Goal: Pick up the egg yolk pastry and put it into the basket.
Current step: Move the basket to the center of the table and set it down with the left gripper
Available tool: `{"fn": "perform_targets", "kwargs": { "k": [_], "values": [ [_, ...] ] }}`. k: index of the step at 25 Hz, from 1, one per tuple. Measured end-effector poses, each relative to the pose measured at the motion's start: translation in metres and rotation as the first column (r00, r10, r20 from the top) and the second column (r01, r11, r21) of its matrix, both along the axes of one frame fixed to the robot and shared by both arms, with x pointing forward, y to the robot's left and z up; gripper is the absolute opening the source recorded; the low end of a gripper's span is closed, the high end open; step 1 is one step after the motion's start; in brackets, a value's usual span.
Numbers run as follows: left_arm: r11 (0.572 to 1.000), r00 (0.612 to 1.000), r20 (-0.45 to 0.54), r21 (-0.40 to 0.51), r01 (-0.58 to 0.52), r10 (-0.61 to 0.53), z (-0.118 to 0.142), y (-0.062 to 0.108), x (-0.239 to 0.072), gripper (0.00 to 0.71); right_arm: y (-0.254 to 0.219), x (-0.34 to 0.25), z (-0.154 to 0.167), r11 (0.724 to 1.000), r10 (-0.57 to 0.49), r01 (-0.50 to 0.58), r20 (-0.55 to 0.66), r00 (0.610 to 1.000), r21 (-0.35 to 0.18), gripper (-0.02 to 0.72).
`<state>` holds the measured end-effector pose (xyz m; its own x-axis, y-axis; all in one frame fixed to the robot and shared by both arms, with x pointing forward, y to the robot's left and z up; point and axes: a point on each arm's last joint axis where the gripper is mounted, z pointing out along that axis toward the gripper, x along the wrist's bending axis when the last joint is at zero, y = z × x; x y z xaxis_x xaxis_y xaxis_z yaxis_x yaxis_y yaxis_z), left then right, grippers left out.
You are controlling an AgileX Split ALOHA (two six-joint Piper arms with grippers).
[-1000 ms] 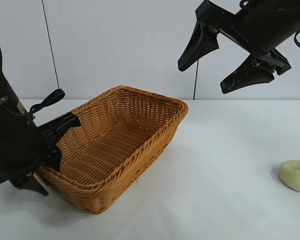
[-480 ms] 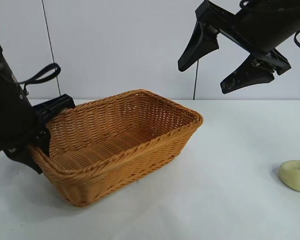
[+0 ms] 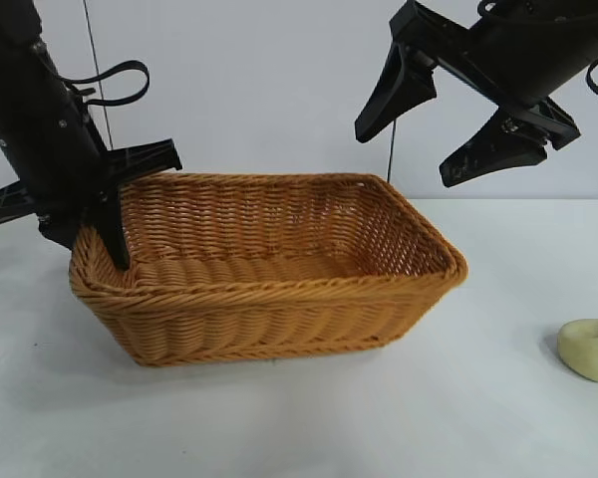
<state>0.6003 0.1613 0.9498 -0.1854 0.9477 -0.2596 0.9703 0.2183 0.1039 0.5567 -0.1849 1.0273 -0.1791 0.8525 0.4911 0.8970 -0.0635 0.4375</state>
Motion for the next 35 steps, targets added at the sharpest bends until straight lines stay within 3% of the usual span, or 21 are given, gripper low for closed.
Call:
{"fn": "perform_targets", "kwargs": {
  "k": [5, 24, 27, 32, 35],
  "values": [
    [0.993, 0.994, -0.007, -0.048, 0.106, -0.106, 0.0, -0.009, 0.005, 0.083, 0.0, 0.0, 0.0, 1.0, 0.0, 0.0, 0.0, 1.0, 0.0, 0.646],
    [0.996, 0.995, -0.051, -0.031, 0.089, -0.09, -0.049, -0.011, 0.016, 0.092, 0.0, 0.0, 0.0, 1.0, 0.0, 0.0, 0.0, 1.0, -0.001, 0.646],
    [0.995, 0.994, -0.053, -0.031, 0.09, -0.092, -0.049, -0.011, 0.016, 0.177, 0.0, 0.0, 0.0, 1.0, 0.001, -0.001, 0.0, 1.0, -0.001, 0.646],
    [0.995, 0.994, -0.056, -0.031, 0.091, -0.093, -0.049, -0.011, 0.015, 0.495, 0.0, 0.0, 0.0, 1.0, 0.002, -0.002, -0.002, 1.0, -0.001, 0.646],
    [0.995, 0.994, -0.058, -0.032, 0.093, -0.095, -0.046, -0.01, 0.015, 0.574, 0.0, 0.0, 0.0, 1.0, 0.002, -0.002, -0.002, 1.0, -0.001, 0.646]
  ]
}}
